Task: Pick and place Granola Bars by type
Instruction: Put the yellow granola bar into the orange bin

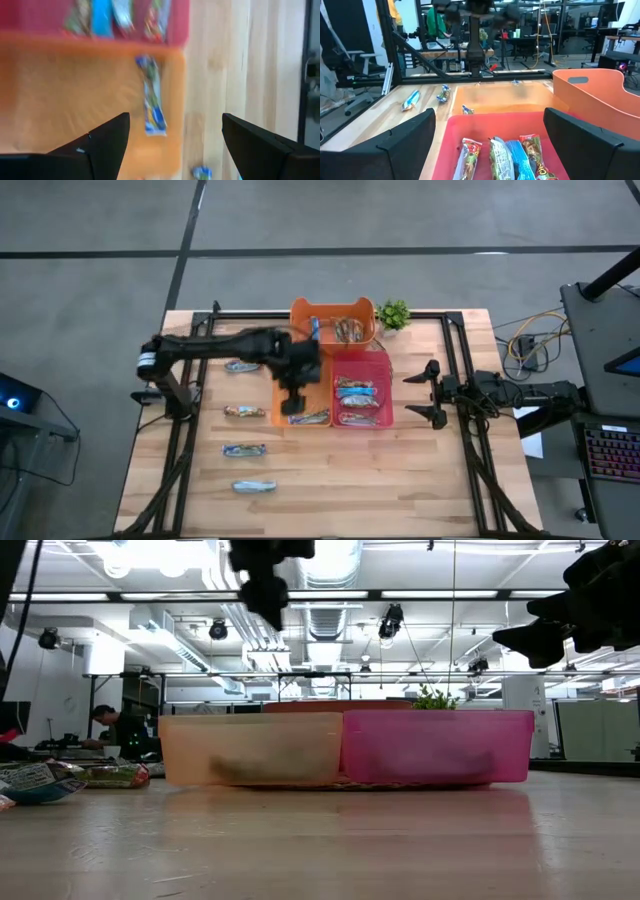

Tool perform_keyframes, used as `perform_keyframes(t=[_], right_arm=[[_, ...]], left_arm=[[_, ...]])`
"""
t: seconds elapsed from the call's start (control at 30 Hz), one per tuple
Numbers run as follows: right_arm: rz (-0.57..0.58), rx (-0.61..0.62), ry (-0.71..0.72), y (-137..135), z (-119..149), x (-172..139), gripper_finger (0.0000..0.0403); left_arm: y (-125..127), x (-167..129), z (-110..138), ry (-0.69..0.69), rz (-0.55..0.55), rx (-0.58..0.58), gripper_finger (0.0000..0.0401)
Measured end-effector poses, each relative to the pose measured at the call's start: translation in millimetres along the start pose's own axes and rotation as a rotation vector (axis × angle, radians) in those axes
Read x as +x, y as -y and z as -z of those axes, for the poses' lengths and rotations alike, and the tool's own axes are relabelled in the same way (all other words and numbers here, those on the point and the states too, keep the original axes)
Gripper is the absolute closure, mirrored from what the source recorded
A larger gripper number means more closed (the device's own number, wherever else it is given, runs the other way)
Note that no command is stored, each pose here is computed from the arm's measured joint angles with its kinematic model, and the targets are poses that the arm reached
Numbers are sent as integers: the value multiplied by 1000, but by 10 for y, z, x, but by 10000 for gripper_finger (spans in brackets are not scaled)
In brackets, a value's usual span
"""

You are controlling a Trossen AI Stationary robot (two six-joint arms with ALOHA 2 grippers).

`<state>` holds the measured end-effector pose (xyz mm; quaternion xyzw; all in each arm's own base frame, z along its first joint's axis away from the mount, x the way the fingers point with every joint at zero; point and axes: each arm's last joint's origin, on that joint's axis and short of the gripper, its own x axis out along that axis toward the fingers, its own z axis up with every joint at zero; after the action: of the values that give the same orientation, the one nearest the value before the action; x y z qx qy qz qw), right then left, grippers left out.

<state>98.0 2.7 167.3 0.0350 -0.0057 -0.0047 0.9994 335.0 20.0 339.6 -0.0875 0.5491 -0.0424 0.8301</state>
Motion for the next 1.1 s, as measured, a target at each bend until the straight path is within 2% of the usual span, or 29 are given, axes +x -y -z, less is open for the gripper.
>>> perform_keyframes(t=[0.27,0.6,1.1], right_arm=[[-1,-1,-1,0,1,0,44],[0,-1,-1,0,1,0,44],[0,1,-1,0,1,0,44]], left_arm=[[416,220,457,-133,-4,7,105],[996,297,727,-180,-63,75,105],[1432,488,1078,-255,-43,-32,105]])
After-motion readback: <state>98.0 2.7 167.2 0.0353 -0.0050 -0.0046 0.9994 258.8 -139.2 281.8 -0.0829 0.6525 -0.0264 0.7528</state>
